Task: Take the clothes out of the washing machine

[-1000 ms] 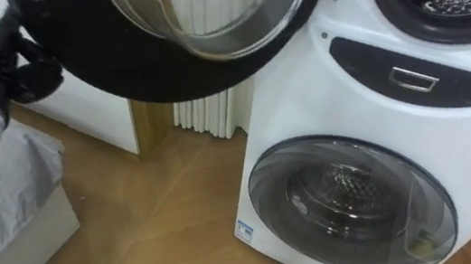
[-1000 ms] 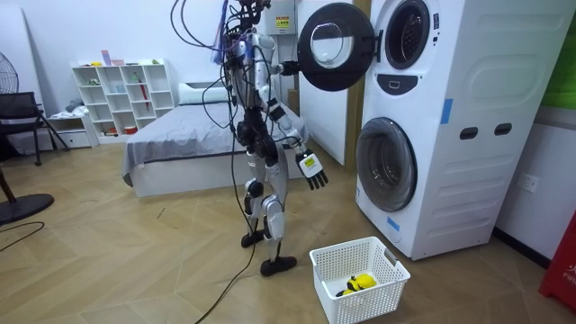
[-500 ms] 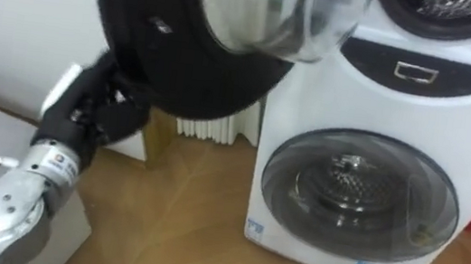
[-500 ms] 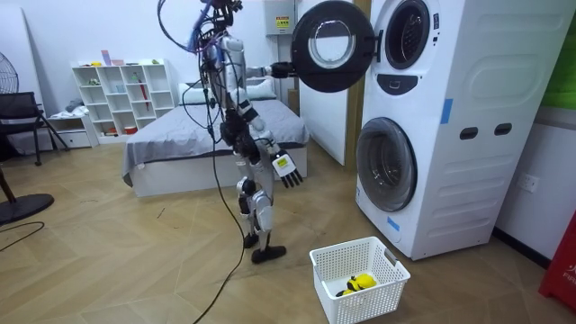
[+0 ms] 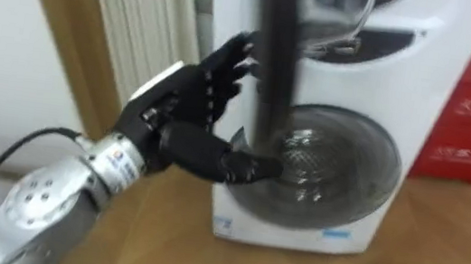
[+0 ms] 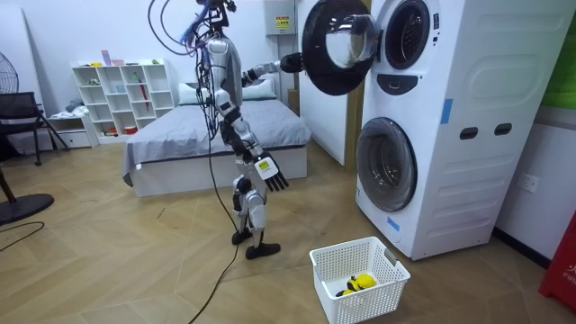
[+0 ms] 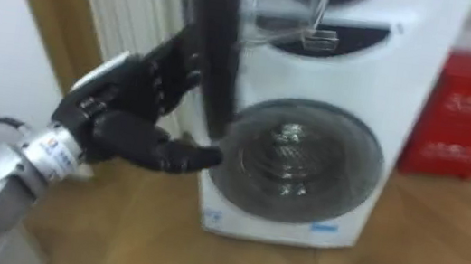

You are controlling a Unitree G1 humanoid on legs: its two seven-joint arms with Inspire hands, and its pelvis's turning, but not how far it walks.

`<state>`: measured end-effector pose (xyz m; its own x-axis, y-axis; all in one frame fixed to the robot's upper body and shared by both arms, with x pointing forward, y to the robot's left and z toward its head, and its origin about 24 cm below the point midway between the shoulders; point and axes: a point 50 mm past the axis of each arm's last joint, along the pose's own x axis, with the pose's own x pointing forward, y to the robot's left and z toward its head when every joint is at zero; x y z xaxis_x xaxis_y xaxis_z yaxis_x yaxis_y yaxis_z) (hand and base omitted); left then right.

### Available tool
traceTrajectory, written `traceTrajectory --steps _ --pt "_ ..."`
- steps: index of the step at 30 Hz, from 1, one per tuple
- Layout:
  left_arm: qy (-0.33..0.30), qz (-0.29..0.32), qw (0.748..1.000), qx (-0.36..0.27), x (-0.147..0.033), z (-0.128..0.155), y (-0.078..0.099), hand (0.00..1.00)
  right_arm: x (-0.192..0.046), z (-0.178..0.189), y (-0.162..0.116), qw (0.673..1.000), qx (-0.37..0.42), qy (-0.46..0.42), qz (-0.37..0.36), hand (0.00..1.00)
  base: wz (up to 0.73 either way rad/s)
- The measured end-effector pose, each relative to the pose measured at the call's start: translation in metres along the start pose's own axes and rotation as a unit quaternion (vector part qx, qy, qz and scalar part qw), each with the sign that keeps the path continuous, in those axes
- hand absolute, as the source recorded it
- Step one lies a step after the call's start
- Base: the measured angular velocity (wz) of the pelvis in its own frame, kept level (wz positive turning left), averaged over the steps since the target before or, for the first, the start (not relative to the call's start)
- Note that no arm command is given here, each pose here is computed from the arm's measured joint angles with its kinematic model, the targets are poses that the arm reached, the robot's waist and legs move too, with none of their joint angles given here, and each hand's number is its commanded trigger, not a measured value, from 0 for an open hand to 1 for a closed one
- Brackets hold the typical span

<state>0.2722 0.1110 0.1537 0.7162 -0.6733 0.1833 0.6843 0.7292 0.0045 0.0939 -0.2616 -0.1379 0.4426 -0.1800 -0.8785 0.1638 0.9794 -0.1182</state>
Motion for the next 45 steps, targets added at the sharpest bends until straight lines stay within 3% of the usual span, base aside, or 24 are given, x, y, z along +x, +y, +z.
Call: traceTrajectory --steps 4,20,26,29,32,35,36,37,38,40,41,43,45 --pt "-0.002 -0.077 0.997 -0.018 0.007 -0.006 -0.022 0.0 0.001 0.005 0.003 1.0 -0.008 -0.016 0.0 0.0 -0.19" --pt "0.022 -0.169 0.981 -0.095 0.023 -0.04 -0.067 0.0 0.009 0.025 0.029 0.998 -0.037 -0.043 0.038 0.0 -0.09" --pt "0.049 -0.149 0.981 -0.116 0.021 -0.06 -0.062 0.0 0.012 0.024 0.033 0.997 -0.052 -0.037 0.044 0.0 -0.02" --pt "0.081 -0.113 0.981 -0.132 0.006 -0.083 -0.053 0.0 0.012 0.023 0.033 0.997 -0.051 -0.037 0.05 0.0 -0.05" --pt "0.133 -0.06 0.979 -0.14 -0.021 -0.112 -0.043 0.0 0.012 0.017 0.033 0.998 -0.034 -0.026 0.053 0.0 0.0" --pt "0.209 0.06 0.965 -0.148 -0.069 -0.155 -0.022 0.0 0.011 0.011 0.03 0.999 0.006 -0.023 0.044 0.0 -0.18" --pt "0.253 0.121 0.948 -0.15 -0.096 -0.176 -0.014 0.0 0.01 0.01 0.028 0.998 0.026 -0.029 0.039 0.0 -0.23" --pt "0.304 0.178 0.923 -0.156 -0.127 -0.199 -0.012 0.0 0.009 0.005 0.027 0.998 0.041 -0.028 0.037 0.0 -0.16" --pt "0.333 0.209 0.906 -0.157 -0.146 -0.209 -0.011 0.0 0.009 0.003 0.027 0.998 0.051 -0.028 0.037 0.0 -0.05" --pt "0.431 0.304 0.832 -0.174 -0.215 -0.236 -0.021 0.0 0.006 -0.011 0.026 0.996 0.08 -0.014 0.032 0.0 0.07" --pt "0.452 0.324 0.812 -0.177 -0.229 -0.241 -0.024 0.0 0.006 -0.014 0.026 0.996 0.087 -0.008 0.029 0.0 0.12" --pt "0.505 0.397 0.743 -0.187 -0.275 -0.252 -0.039 0.0 0.005 -0.026 0.027 0.993 0.115 0.01 0.022 0.0 0.04" --pt "0.527 0.436 0.703 -0.196 -0.298 -0.255 -0.05 0.0 0.004 -0.035 0.027 0.992 0.125 0.027 0.018 0.0 0.0"
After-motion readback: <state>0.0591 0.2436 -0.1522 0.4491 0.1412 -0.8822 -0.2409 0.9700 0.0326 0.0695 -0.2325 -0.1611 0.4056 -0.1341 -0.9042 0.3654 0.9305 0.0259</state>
